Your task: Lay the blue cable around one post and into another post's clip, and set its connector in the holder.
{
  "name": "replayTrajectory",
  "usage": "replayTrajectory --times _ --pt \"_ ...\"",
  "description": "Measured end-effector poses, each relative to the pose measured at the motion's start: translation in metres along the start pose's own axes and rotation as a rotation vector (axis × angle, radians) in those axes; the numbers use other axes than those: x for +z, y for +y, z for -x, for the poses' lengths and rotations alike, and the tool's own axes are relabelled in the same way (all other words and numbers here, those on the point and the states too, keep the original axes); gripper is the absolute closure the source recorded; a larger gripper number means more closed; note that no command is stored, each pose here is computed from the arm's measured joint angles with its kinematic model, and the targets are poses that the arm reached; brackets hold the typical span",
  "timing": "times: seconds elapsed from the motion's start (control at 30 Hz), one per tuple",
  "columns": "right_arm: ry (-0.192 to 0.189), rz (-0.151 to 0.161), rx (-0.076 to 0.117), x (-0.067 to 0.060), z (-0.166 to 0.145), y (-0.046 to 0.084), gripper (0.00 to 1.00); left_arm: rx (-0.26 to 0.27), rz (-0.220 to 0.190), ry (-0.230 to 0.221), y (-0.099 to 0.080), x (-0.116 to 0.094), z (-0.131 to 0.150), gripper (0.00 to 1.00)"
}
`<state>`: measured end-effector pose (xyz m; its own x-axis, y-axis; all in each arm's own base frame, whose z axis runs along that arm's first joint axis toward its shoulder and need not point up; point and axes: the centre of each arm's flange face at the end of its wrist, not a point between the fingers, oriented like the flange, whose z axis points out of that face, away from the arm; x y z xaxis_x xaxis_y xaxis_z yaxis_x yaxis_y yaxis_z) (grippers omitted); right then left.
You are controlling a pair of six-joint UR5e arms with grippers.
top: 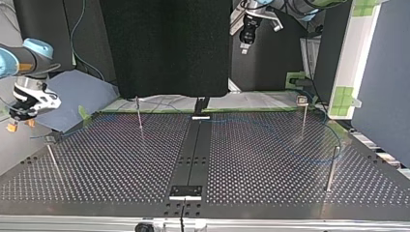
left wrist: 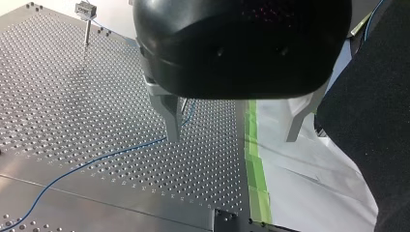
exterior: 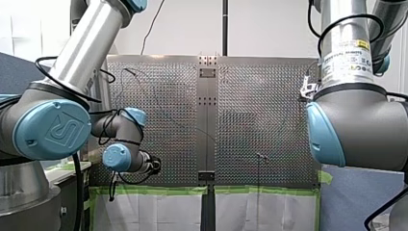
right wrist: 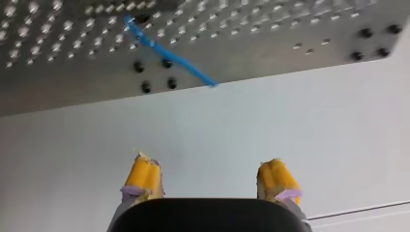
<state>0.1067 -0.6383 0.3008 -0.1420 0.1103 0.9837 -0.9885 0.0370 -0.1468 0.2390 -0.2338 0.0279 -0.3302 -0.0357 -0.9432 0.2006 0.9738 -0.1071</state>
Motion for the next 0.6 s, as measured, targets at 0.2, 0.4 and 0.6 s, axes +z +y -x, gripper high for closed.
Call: replayTrajectory --times 0.2,0.4,0.6 --pt "0.041 -0.059 0.0 -0.016 -0.013 -0.016 0.0 0.0 0.0 0.001 0.0 0.0 0.0 0.0" --pt "0.061 -0.145 -0.034 -0.038 -0.015 -0.045 0.0 -0.003 -0.005 0.001 -0.001 0.0 0.0 0.0" --pt "0.018 -0.169 -0.054 -0.065 0.008 -0.07 0.0 -0.009 -0.013 0.007 -0.002 -0.001 -0.001 0.0"
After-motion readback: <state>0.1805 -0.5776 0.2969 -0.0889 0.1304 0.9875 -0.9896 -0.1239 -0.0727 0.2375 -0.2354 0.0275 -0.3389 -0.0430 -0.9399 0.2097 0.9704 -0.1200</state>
